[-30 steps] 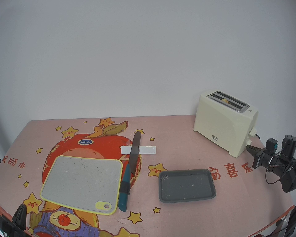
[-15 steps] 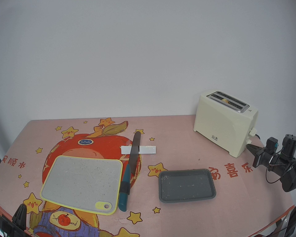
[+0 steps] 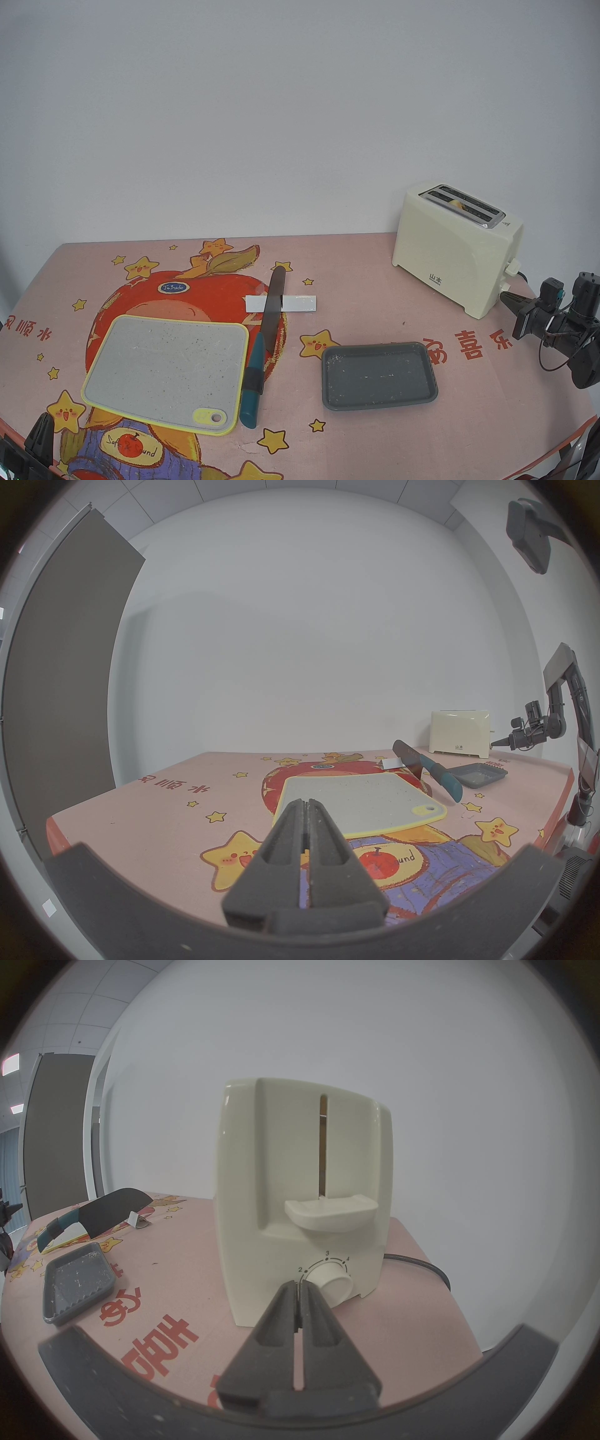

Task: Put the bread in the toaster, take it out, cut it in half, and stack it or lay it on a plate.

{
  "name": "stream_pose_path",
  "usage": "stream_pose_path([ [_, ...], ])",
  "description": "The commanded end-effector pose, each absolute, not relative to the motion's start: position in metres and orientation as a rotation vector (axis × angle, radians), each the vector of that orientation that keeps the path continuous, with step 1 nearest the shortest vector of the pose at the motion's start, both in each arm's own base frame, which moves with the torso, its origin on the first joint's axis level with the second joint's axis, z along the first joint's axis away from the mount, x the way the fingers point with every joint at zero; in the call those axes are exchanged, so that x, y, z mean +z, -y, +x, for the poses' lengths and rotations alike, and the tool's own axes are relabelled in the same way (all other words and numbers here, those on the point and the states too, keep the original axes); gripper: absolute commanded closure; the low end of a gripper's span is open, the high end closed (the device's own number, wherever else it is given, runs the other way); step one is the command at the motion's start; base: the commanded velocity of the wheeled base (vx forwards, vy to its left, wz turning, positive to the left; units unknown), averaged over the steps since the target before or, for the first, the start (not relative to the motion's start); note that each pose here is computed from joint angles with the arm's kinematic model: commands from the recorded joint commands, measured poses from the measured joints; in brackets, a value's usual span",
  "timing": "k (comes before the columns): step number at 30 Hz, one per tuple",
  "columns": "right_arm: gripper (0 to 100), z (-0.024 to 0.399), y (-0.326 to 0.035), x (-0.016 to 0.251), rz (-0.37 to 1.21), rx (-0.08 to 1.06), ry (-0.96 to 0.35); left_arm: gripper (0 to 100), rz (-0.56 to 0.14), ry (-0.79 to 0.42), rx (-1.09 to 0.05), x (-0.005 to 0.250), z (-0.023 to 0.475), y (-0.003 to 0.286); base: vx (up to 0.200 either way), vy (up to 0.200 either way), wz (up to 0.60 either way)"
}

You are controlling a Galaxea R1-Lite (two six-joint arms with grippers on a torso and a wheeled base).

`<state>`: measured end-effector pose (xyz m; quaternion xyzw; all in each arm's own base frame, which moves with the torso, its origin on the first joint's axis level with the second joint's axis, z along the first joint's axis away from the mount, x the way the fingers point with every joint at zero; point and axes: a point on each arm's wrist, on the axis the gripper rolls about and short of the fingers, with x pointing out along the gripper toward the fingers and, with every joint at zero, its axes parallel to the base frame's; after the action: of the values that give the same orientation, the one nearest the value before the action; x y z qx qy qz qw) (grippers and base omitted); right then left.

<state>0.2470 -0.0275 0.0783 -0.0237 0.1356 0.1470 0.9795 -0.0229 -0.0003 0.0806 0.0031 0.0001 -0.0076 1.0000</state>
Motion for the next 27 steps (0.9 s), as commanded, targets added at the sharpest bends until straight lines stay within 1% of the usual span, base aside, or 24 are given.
stream_pose_path([
  [1,100,0.2465,0.0276,0.0773,-0.047,0.291,-0.279,100,0.006,-0.001,-0.014,0.0753,-0.0228,0.0002,0.0,0.0,0.0],
  [27,100,0.2464,0.0295,0.074,-0.042,0.284,-0.294,100,0.006,-0.001,-0.015,0.0753,-0.0228,0.0003,0.0,0.0,0.0],
])
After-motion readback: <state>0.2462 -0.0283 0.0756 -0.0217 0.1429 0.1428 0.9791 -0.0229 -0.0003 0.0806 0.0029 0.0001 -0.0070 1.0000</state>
